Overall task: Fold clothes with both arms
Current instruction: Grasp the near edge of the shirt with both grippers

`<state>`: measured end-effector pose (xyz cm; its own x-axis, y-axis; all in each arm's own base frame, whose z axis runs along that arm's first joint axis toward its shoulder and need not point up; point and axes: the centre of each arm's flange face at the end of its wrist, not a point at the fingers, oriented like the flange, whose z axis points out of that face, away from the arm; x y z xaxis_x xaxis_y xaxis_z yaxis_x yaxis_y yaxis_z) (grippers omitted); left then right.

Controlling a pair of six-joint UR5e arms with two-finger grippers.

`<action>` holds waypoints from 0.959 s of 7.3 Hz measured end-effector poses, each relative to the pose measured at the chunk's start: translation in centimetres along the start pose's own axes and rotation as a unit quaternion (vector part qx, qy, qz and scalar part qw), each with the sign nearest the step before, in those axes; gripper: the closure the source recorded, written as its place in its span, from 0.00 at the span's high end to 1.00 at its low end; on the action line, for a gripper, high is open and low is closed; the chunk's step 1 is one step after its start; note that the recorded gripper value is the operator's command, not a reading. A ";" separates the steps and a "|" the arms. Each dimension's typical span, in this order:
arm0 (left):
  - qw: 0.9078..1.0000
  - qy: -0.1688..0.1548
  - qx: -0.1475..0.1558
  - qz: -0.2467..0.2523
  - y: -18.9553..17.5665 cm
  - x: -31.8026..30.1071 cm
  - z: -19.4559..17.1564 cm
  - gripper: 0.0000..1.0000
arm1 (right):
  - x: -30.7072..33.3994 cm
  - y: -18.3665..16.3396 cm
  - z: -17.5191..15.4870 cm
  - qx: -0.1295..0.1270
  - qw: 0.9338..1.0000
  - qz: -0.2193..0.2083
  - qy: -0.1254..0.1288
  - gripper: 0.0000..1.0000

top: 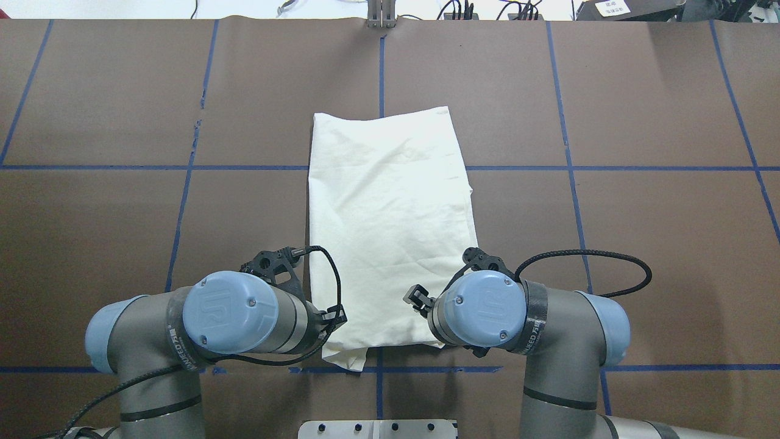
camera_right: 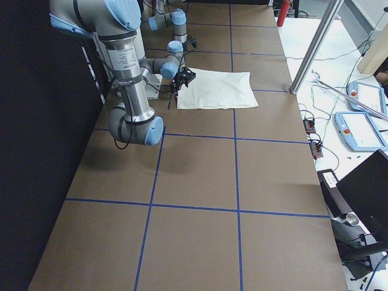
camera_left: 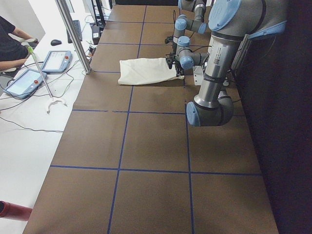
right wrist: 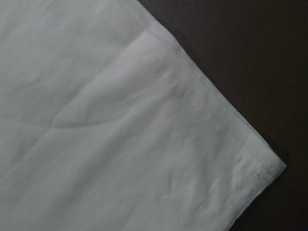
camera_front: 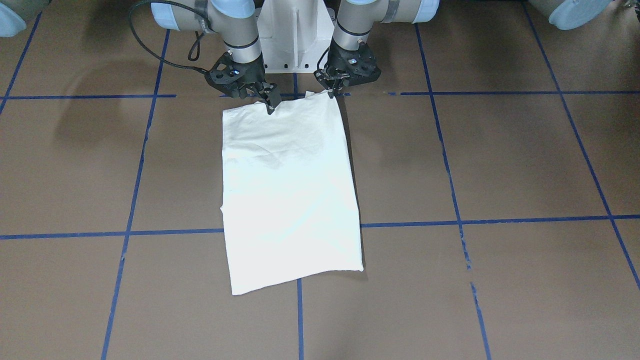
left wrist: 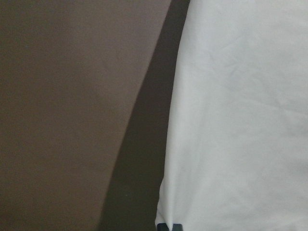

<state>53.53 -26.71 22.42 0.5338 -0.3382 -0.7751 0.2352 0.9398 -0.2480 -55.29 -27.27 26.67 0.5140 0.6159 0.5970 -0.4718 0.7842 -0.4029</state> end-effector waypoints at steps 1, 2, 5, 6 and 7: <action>1.000 0.000 0.000 0.000 0.1 0.0 0.0 0.00 | 0.7 -0.3 0.9 0.002 1.000 0.002 0.004 1.00; 1.000 0.000 -0.001 0.000 0.1 0.0 0.0 0.00 | 1.1 -0.4 1.6 0.003 1.000 0.002 0.009 1.00; 1.000 0.000 -0.001 0.000 0.1 0.0 0.0 0.00 | 1.2 0.2 4.0 0.016 1.000 -0.001 0.021 1.00; 1.000 0.001 -0.001 0.000 0.1 0.0 0.0 0.00 | 1.2 0.5 4.1 0.016 1.000 -0.001 0.022 0.95; 1.000 0.000 -0.001 0.000 0.1 0.0 0.0 0.00 | 1.2 0.6 4.0 0.014 1.000 0.000 0.021 0.70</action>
<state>53.57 -26.62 22.42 0.5332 -0.3382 -0.7754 0.2340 0.9398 -0.2490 -57.85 -26.36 29.96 0.5439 0.6183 0.5673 -0.4915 0.7827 -0.3818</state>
